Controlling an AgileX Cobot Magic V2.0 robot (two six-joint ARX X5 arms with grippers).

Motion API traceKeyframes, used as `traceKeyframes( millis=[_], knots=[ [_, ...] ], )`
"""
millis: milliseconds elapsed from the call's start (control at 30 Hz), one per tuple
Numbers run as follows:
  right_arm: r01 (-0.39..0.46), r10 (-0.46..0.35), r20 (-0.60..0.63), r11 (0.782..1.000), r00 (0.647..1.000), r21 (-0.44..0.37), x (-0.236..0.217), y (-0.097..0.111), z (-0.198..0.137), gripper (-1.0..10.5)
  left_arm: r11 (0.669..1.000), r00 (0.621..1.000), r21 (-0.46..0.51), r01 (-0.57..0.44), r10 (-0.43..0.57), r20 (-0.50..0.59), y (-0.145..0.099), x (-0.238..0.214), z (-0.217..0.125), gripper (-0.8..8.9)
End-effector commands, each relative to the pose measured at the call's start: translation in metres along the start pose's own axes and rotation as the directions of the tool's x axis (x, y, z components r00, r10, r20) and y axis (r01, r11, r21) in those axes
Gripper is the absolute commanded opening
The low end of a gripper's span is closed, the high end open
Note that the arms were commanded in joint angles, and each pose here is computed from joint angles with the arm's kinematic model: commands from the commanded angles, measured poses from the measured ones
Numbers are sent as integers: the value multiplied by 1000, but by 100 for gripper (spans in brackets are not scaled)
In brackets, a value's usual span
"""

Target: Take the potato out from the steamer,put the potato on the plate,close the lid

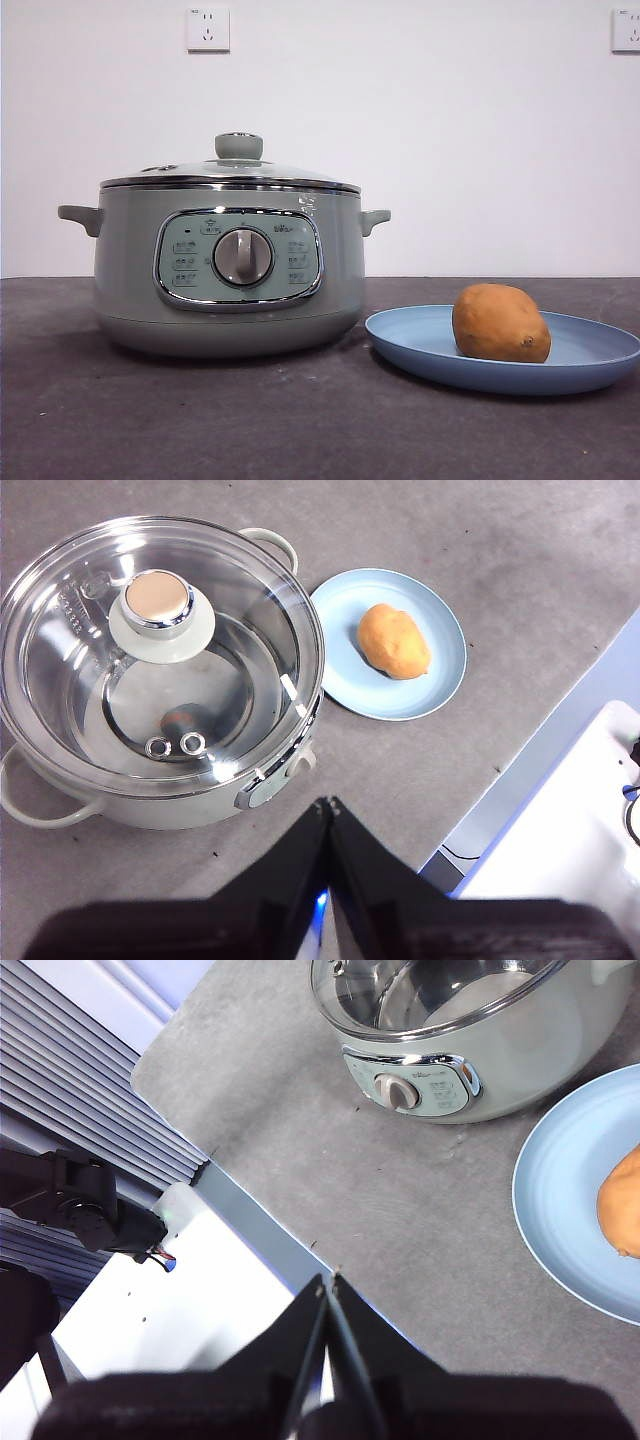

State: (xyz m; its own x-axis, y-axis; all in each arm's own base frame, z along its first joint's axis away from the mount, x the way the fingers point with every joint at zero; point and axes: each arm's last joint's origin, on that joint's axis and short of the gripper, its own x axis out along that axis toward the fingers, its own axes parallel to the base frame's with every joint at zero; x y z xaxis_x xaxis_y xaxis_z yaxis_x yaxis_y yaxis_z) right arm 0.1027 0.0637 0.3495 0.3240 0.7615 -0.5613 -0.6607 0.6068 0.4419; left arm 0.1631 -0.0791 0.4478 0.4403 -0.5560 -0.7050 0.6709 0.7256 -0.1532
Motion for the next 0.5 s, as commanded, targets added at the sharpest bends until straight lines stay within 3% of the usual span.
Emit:
traceKeyframes(
  millis=[33,333,433,500],
  knots=[
    [2,-2,5,1000,1000,-6,-1,1,1,1,1000,1000,-9,0,-1,-28,-1,0,-3,-3],
    [2,-2,5,1000,1000,-6,0,0,1,1,1000,1000,8,-8,8,-17,0,0,-2,-3],
    [2,-2,5,1000,1000,-6,-1,1,1,1,999,994,23,-47,45,98,4,-7,5,-3],
    [1,-1,5,1000,1000,-6,-1,1,1,1,994,969,23,-111,103,226,8,-24,6,-3]
  ],
)
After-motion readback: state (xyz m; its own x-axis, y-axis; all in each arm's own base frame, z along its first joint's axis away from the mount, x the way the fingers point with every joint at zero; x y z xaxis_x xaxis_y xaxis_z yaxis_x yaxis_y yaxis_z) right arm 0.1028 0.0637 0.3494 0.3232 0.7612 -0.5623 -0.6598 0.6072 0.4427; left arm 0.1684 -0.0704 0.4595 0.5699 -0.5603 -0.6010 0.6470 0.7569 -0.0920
